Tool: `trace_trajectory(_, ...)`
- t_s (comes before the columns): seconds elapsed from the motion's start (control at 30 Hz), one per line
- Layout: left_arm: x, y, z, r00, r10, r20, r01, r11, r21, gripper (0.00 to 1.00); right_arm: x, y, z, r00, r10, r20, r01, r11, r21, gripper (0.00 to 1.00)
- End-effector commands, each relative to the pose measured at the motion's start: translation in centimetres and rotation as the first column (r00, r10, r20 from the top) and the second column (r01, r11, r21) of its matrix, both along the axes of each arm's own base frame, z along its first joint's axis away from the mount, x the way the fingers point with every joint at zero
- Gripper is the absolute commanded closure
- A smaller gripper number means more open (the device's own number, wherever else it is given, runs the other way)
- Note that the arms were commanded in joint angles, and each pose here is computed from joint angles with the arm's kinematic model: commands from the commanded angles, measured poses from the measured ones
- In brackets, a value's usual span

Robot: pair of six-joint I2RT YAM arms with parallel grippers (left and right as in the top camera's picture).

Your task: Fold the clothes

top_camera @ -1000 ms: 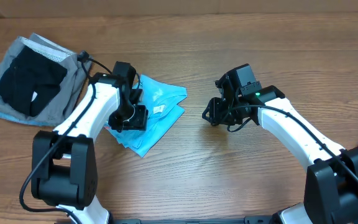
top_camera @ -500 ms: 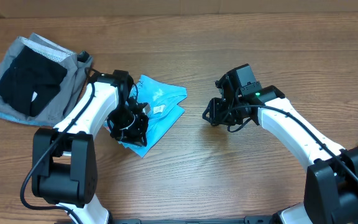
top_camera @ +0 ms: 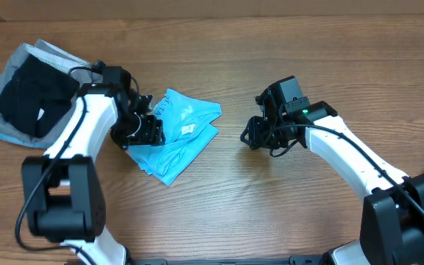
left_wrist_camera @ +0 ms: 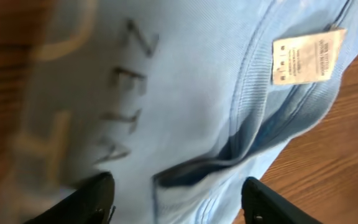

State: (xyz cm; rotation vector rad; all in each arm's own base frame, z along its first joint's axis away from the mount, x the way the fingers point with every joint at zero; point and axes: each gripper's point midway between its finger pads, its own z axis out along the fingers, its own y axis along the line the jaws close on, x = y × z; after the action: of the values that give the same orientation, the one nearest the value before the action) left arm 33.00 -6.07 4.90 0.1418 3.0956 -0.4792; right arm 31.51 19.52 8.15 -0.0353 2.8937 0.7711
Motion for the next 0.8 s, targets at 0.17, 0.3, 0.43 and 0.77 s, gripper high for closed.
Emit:
trace_trajectory(0.17, -2.9, -2.4, -2.7, 0.983, -0.084, -0.166, 0.064, 0.991, -0.119, 0.80, 0.0, -0.5, 0.5, 1.000, -0.002, 0.018, 0.003, 1.000, -0.025, 0.65)
trace_trajectory(0.3, -3.9, -1.9, -0.9, 0.978, -0.095, -0.188, 0.072, 0.990, -0.124, 0.93, -0.1, -0.6, 0.5, 1.000, -0.004, 0.017, 0.005, 0.999, -0.033, 0.66)
trace_trajectory(0.43, -4.8, -1.8, 3.3, 0.977, -0.139, -0.162, 0.118, 0.985, -0.129, 0.94, 0.1, -1.0, 0.3, 1.000, -0.012, 0.025, 0.014, 0.998, -0.055, 0.65)
trace_trajectory(0.77, -7.9, -3.2, 5.1, 0.957, -0.194, -0.217, 0.167, 0.976, -0.137, 0.70, 0.4, -1.2, 0.2, 0.999, -0.018, 0.038, 0.021, 0.997, -0.070, 0.65)
